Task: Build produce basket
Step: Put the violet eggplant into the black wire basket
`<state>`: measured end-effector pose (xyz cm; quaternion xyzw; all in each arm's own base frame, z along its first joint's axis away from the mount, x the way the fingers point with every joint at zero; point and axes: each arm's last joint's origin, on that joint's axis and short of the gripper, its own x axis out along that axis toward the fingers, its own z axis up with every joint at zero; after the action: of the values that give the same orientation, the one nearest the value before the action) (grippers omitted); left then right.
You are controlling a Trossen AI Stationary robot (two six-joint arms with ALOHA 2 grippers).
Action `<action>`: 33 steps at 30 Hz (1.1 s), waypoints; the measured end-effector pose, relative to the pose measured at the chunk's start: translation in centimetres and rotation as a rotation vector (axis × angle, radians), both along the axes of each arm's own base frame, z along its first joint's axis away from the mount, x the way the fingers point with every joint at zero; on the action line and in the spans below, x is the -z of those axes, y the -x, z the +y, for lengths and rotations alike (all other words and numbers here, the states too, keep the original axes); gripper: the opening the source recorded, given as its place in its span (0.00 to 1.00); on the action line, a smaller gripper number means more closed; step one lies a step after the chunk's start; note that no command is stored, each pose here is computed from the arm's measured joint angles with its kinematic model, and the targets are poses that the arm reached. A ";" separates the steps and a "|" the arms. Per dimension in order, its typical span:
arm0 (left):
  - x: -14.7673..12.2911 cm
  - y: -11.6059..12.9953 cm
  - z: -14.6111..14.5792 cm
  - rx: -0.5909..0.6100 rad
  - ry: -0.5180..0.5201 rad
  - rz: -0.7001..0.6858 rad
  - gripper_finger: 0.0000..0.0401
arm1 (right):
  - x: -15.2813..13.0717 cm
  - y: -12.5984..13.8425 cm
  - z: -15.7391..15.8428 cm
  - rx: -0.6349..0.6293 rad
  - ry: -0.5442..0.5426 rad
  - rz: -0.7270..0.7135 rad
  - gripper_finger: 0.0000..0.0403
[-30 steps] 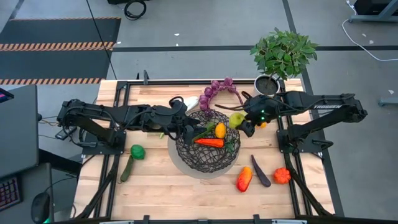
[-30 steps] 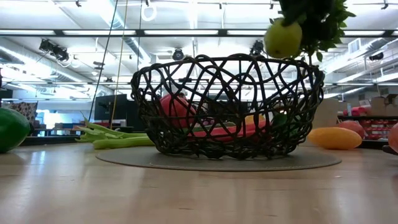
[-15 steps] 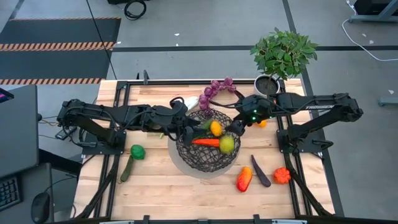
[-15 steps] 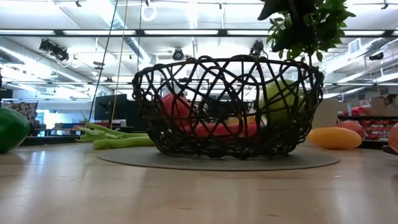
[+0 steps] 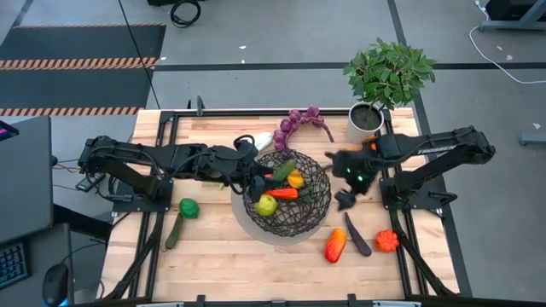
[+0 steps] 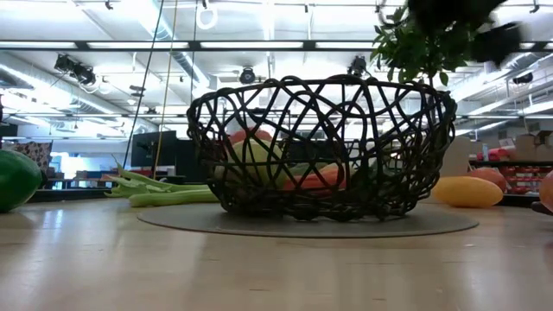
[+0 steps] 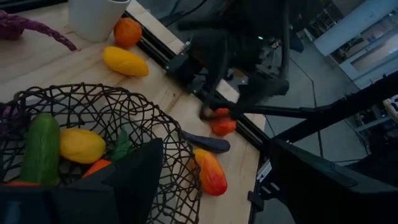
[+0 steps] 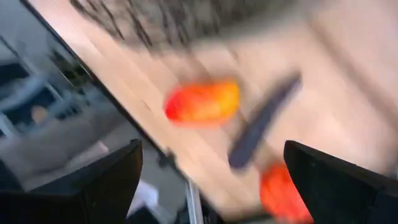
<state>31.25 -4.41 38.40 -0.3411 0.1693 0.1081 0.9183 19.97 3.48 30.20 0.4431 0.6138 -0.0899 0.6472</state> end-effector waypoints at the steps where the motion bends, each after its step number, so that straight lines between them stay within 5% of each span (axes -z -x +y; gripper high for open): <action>1: 0.0 0.0 0.0 0.001 0.000 0.002 0.74 | 0.1 0.4 0.5 0.003 -0.008 0.047 0.97; 5: 0.0 0.0 0.0 0.001 -0.003 0.002 0.74 | 0.2 1.6 2.2 0.026 0.009 0.173 0.96; 13: 0.2 0.1 0.0 0.025 -0.039 0.025 0.74 | 0.8 2.3 4.8 0.082 0.171 0.205 0.96; 33: 0.8 0.6 -1.3 0.124 -0.019 0.105 0.74 | 10.8 4.2 8.7 0.203 0.090 0.301 0.96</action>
<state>30.64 -5.70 37.55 -0.3153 0.2369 0.0705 0.9162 15.79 12.23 19.40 0.4551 0.6512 -0.2473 0.5547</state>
